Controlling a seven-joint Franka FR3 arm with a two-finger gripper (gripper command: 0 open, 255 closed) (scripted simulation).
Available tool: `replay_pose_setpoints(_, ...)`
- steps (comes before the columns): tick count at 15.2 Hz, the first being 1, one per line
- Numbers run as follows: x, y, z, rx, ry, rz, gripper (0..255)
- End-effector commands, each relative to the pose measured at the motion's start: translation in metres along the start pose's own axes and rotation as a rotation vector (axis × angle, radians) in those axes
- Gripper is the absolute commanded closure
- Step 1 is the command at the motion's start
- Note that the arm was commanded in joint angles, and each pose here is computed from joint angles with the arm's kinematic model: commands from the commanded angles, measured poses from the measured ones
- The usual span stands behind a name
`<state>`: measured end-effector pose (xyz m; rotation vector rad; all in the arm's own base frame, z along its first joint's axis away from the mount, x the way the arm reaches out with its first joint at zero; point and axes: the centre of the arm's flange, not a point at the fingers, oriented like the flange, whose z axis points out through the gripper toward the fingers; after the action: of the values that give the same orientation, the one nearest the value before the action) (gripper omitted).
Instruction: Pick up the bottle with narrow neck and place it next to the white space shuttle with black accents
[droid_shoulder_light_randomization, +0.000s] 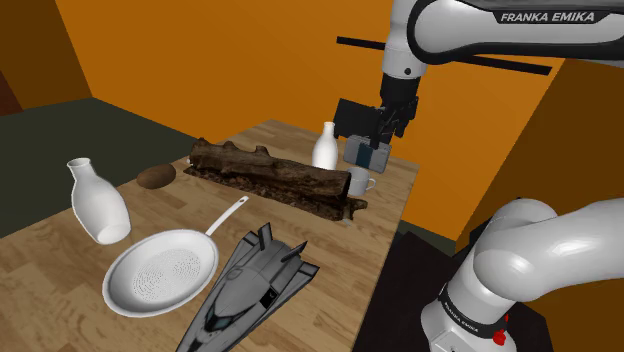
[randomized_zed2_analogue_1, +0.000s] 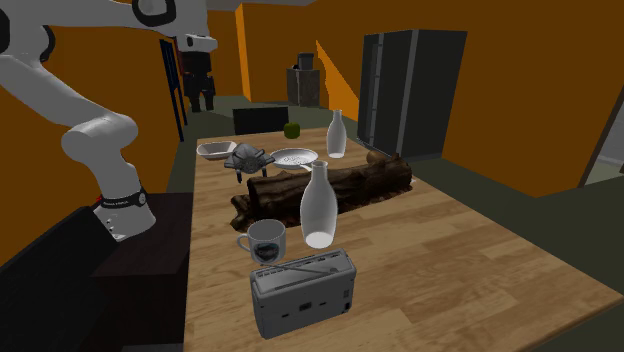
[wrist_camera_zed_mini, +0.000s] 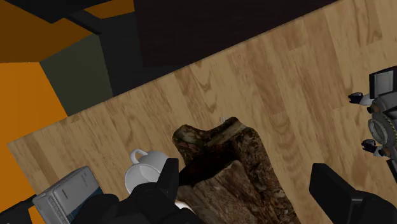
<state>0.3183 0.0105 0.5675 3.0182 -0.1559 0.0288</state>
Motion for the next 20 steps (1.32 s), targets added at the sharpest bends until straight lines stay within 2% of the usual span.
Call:
replay_pose_setpoints(1, 0.000, 0.000, 0.000, 0.000, 0.000, 0.000, 0)
replay_pose_setpoints(20, 0.215, 0.101, 0.084, 0.081, 0.032, -0.038, 0)
